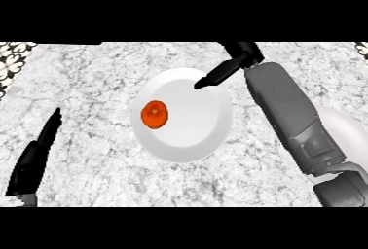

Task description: Pick the squash from the plate and place it in the plate

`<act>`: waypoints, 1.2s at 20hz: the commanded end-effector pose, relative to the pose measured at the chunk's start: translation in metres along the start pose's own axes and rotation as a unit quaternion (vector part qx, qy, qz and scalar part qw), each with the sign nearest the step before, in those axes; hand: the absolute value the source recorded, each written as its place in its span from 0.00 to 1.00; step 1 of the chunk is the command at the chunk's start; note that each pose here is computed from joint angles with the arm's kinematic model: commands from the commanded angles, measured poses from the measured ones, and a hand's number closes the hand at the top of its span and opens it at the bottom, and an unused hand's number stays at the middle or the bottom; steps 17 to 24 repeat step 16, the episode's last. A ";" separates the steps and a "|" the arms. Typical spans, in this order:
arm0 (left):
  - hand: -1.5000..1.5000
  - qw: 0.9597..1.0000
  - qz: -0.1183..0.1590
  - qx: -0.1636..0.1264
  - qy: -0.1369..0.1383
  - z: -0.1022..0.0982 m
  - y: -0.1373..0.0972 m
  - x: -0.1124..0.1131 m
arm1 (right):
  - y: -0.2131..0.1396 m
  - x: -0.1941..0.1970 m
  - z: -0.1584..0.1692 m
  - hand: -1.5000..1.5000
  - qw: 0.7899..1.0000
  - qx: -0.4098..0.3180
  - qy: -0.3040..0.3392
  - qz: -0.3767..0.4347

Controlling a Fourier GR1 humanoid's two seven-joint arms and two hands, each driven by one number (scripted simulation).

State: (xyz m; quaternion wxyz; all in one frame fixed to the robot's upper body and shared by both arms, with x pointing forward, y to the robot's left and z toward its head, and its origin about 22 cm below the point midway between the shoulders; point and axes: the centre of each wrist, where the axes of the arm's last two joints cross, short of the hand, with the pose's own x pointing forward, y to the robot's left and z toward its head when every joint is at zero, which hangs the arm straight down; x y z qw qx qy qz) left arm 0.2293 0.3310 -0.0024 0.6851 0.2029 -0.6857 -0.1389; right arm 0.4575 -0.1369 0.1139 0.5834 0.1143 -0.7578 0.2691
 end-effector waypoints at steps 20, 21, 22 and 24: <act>0.50 0.999 0.003 -0.021 -0.039 -0.008 -0.011 0.018 | -0.145 -0.011 0.088 0.00 0.998 -0.037 -0.054 -0.014; 0.50 0.999 0.003 -0.021 -0.039 -0.008 -0.011 0.018 | -0.145 -0.011 0.088 0.00 0.998 -0.037 -0.054 -0.014; 0.50 0.999 0.003 -0.021 -0.039 -0.008 -0.011 0.018 | -0.145 -0.011 0.088 0.00 0.998 -0.037 -0.054 -0.014; 0.50 0.999 0.003 -0.021 -0.039 -0.008 -0.011 0.018 | -0.145 -0.011 0.088 0.00 0.998 -0.037 -0.054 -0.014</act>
